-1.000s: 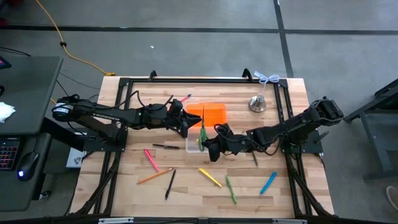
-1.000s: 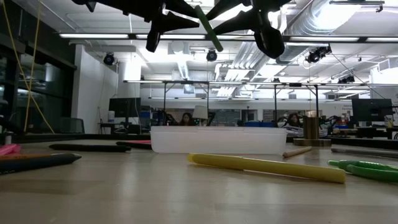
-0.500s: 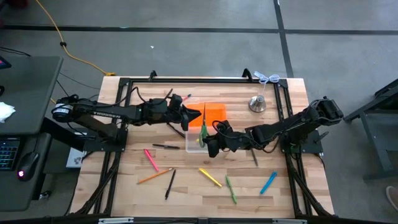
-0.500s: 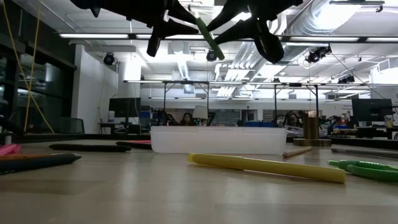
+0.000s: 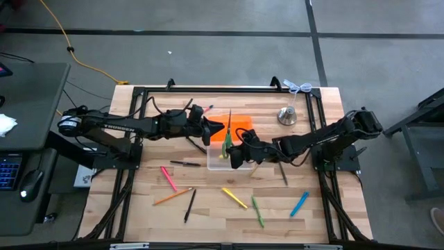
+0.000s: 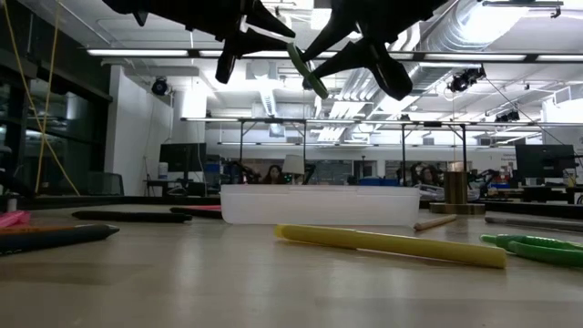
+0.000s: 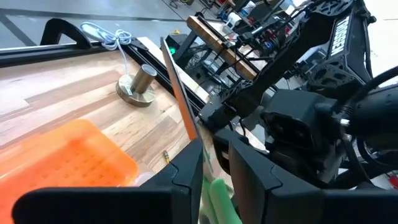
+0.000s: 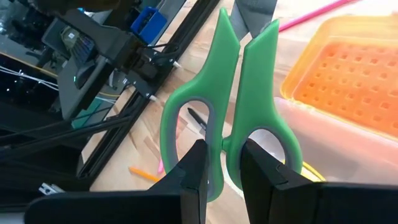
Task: Pick & place school supplies into a supply box
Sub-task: Put the green scissor into the container
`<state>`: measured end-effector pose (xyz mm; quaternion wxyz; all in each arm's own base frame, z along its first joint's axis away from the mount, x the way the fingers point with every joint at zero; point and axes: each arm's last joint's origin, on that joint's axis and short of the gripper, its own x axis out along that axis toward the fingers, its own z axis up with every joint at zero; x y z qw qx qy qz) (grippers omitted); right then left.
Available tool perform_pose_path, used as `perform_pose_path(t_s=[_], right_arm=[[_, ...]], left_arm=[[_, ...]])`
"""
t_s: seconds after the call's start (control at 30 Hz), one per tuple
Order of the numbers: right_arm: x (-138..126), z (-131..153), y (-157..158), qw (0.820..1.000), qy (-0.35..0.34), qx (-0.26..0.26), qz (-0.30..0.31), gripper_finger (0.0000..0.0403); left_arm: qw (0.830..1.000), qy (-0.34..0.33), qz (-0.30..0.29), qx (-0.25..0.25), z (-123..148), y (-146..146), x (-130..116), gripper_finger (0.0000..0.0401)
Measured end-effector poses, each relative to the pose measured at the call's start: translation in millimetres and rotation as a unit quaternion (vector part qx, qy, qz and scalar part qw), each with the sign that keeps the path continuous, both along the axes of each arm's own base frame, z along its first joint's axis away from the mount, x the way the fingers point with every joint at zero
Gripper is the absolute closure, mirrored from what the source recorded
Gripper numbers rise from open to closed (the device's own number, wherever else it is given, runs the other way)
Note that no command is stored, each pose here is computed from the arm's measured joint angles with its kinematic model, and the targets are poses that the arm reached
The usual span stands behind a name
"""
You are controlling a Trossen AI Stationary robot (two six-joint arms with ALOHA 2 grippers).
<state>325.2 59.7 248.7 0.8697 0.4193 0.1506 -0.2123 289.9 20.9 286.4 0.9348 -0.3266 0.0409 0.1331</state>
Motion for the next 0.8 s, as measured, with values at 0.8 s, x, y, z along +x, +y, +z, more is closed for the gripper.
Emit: perform_pose_path(t_s=[0.8], right_arm=[[20.6, -19.7, 4.2, 0.999, -0.028, 0.031, 0.013, 0.035]], left_arm=[[1.0, 0.019, 0.017, -0.002, -4.9, 5.9, -0.1, 0.029]])
